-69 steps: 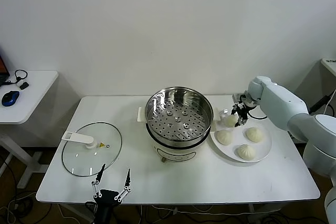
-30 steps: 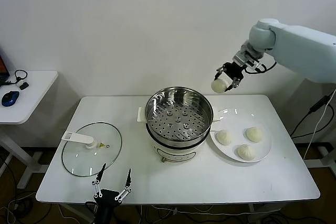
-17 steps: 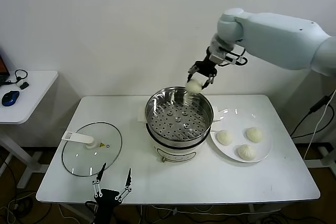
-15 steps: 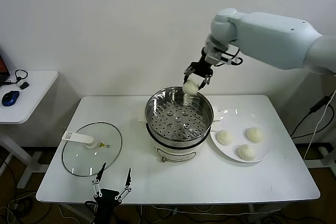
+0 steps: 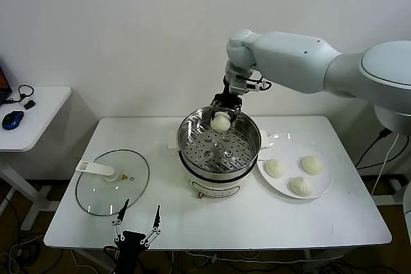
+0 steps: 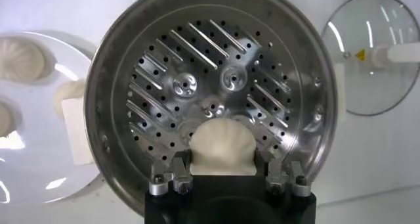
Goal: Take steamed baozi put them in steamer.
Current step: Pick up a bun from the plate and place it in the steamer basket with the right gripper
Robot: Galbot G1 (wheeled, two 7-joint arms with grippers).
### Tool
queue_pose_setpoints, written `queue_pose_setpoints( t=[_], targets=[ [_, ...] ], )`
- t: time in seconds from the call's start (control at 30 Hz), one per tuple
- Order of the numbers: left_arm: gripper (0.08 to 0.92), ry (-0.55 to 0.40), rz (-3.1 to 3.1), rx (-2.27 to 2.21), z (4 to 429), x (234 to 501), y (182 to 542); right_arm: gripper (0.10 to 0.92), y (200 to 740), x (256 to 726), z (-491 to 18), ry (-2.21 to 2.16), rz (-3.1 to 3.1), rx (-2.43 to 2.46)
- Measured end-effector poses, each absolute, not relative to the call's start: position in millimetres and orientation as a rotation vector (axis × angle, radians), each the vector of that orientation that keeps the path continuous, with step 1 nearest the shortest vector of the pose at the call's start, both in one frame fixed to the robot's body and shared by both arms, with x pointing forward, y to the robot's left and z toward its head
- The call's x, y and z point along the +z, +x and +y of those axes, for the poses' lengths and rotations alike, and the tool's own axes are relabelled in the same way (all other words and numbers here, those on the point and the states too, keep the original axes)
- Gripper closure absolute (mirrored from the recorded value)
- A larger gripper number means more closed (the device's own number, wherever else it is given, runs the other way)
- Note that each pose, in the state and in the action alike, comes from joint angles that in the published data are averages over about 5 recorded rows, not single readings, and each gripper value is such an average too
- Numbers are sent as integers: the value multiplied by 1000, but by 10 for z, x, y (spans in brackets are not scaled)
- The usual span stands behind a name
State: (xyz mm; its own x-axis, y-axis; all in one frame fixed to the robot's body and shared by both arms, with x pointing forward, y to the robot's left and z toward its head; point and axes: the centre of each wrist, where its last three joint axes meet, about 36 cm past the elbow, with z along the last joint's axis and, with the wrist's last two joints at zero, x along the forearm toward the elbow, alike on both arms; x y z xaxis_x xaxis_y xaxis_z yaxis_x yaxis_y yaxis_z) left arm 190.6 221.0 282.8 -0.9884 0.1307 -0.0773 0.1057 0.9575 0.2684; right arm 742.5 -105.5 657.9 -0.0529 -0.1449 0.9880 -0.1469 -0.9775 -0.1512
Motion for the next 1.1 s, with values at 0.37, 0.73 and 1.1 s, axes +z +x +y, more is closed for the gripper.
queue_pose_setpoints(
  t=[0.37,0.73,1.1],
  targets=[
    [177,181,3011,407,2213,2818,1916,386,7524,6304,-999,2144,-357,2243],
    [177,175,3009,404,2219,2804,1942,386,7620,6115,-1019,2118,-412,2233],
    [177,174,3008,404,2222,2795,1956,324,7655,6054,-1046,2111,-454,2232]
  ],
)
